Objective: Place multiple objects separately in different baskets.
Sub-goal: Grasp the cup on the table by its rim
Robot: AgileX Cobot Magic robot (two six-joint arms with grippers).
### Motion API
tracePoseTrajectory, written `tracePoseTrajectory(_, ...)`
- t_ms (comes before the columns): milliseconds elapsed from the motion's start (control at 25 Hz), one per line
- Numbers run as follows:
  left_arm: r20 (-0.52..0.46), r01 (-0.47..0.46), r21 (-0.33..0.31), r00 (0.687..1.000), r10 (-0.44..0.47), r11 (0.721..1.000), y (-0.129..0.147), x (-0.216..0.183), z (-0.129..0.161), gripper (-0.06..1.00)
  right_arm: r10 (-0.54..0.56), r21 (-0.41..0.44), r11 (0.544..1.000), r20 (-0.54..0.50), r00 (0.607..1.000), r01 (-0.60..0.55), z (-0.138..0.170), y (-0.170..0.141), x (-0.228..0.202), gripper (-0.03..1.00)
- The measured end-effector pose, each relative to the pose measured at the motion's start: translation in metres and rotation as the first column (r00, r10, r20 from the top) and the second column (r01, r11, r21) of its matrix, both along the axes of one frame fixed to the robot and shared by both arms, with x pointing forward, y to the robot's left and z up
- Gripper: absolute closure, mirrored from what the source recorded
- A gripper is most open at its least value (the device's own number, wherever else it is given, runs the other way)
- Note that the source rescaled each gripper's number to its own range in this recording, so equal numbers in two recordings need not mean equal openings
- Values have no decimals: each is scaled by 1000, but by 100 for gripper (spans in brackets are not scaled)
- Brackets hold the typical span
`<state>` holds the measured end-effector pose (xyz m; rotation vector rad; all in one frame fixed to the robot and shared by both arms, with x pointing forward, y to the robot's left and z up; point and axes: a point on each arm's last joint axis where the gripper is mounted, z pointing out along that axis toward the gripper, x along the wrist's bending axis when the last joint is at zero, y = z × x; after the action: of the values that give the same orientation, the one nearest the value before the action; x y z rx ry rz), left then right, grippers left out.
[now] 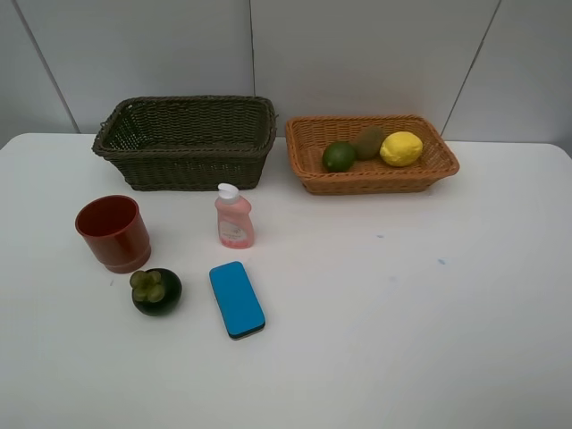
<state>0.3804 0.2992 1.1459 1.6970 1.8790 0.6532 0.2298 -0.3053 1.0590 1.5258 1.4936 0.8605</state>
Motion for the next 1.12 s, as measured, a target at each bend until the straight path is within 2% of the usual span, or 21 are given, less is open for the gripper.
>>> tracePoseTrajectory(160,-121,1,4,993,0,1000,-1,35,-21,-5,0,0,1000,0,1000,0,0,0,0,10)
tracePoseTrajectory(360,-195,4,6,981,-3,1000,-3,71,-46,-5,0,0,1000,0,1000,0,0,0,0,10)
tracePoseTrajectory(560,-245,8,6,969,-6,1000,-4,104,-74,-5,0,0,1000,0,1000,0,0,0,0,10)
tracePoseTrajectory(840,-314,62,11,948,-55,998,-8,141,-118,-5,0,0,1000,0,1000,0,0,0,0,10)
tracePoseTrajectory(1120,-353,158,10,924,-144,987,-31,163,-156,-5,0,0,1000,0,1000,0,0,0,0,10)
